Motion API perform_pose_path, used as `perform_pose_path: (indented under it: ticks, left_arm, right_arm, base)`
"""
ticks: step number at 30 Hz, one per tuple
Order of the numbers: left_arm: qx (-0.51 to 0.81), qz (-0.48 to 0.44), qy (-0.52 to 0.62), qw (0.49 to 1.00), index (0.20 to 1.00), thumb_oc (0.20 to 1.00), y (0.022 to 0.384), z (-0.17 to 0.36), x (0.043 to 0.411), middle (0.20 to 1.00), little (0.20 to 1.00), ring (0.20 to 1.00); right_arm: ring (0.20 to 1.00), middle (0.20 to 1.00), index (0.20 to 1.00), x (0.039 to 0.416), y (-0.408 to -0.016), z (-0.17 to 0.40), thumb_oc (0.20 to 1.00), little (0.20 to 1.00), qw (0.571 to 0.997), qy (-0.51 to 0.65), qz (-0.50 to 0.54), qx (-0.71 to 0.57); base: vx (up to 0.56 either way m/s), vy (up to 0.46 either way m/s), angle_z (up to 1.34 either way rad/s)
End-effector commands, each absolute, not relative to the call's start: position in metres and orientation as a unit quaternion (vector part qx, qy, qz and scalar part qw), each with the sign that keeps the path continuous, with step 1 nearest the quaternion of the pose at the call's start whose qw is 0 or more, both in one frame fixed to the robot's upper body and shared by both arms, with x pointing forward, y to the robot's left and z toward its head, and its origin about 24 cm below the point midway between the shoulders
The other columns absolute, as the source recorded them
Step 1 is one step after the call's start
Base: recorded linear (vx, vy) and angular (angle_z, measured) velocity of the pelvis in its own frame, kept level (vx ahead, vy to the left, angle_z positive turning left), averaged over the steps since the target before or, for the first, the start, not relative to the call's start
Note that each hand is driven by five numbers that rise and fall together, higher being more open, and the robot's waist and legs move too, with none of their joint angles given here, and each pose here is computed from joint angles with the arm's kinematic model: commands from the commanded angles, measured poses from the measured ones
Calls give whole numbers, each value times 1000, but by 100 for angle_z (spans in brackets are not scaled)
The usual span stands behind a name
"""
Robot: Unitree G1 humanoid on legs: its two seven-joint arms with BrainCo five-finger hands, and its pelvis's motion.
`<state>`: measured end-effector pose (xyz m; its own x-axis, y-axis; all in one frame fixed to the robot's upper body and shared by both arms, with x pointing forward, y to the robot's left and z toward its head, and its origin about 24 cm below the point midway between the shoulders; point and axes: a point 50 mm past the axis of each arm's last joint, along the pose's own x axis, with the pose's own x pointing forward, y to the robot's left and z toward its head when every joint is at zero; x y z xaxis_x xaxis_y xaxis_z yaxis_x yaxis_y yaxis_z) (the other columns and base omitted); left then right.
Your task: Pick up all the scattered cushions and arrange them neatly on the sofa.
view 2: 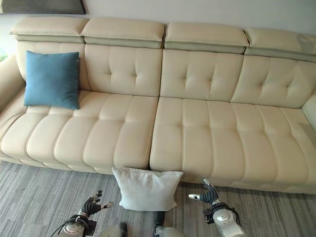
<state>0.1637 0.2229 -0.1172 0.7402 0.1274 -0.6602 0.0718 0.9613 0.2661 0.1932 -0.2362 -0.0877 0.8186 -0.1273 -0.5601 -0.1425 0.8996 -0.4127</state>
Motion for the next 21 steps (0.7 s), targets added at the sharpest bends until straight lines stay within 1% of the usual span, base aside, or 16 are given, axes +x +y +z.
perform_pose_path:
  ticks: [1, 4, 8, 10, 11, 15, 19, 21]
  left_arm:
    - [167, 9, 321, 932, 1000, 1000, 230, -104, 177, 1000, 1000, 1000]
    - [173, 17, 312, 934, 1000, 1000, 235, -100, 182, 1000, 1000, 1000]
    - [174, 52, 273, 945, 1000, 1000, 247, -83, 205, 1000, 1000, 1000]
    - [170, 74, 248, 951, 1000, 1000, 253, -72, 219, 1000, 1000, 1000]
    - [169, 93, 222, 956, 1000, 1000, 259, -60, 233, 1000, 1000, 1000]
    - [168, 118, 194, 959, 1000, 1000, 268, -45, 250, 1000, 1000, 1000]
    - [116, 179, 136, 967, 1000, 1000, 279, -14, 281, 1000, 1000, 1000]
    - [109, 186, 124, 969, 1000, 1000, 281, -6, 289, 1000, 1000, 1000]
  right_arm:
    - [1000, 1000, 1000, 204, -246, -76, 1000, 1000, 929, 270, -7, -255]
    - [1000, 1000, 1000, 208, -244, -76, 1000, 1000, 927, 269, -7, -262]
    - [1000, 1000, 1000, 226, -245, -70, 1000, 1000, 929, 257, -24, -264]
    - [1000, 1000, 1000, 239, -247, -62, 1000, 1000, 932, 244, -41, -263]
    - [1000, 1000, 1000, 251, -249, -54, 1000, 1000, 936, 231, -56, -261]
    - [1000, 1000, 1000, 269, -252, -38, 1000, 1000, 940, 204, -70, -264]
    - [1000, 1000, 1000, 304, -254, -10, 1000, 1000, 949, 165, -106, -248]
    - [1000, 1000, 1000, 311, -254, -2, 1000, 1000, 950, 156, -113, -248]
  base:
    - [105, 64, -26]
    - [22, 52, -19]
    - [-92, 50, -17]
    - [-151, 54, -11]
    - [-134, 44, -2]
    - [-64, 15, 12]
    - [-113, -16, 3]
    - [-83, -1, 12]
